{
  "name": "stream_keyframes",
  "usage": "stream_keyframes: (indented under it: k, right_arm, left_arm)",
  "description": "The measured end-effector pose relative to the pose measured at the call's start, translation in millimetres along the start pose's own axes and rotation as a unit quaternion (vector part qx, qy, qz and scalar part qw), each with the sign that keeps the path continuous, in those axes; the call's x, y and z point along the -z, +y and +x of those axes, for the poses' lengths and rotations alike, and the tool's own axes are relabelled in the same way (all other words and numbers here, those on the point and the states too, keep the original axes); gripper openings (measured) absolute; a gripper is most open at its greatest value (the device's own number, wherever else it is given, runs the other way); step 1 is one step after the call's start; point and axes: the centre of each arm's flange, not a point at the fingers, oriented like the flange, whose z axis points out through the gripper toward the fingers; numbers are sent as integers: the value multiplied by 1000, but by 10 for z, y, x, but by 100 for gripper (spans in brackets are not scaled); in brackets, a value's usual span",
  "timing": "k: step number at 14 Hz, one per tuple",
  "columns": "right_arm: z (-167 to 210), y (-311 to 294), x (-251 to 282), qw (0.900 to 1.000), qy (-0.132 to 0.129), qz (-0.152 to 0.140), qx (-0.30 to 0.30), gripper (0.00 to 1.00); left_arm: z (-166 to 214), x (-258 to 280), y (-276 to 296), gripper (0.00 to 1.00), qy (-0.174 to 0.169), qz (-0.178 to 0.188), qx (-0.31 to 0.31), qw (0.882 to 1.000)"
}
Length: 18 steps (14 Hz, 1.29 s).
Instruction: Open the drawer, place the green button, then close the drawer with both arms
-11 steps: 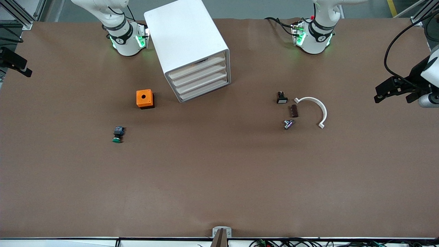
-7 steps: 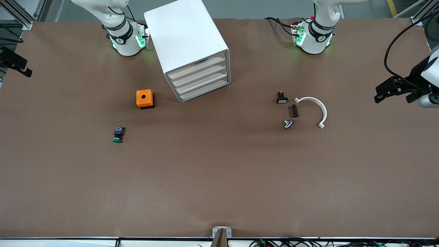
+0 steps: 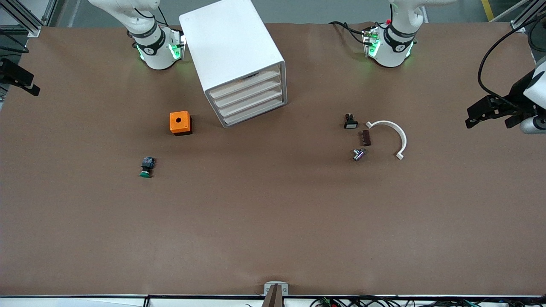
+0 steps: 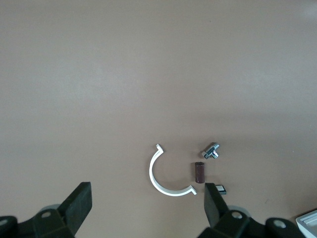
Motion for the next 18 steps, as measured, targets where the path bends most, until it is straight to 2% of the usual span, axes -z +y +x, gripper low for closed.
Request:
stream_keyframes:
  k: [6,11,13,18]
  right_arm:
    - [0,0,0,1000,0,0,0,100]
    - [-1,0,-1,1000,0,0,0,100]
    - [-1,0,-2,1000,0,0,0,100]
    - [-2,0,-4,1000,0,0,0,100]
  left_arm:
    - [67,-189,-9,100,-19,0,1,1000]
    - [262,-765,118,100,-68,-1,-8,998]
    - [339,-1073,312,100,-93,-15,-3,996]
    - [470,-1769,750,100,-152,-91,30,984]
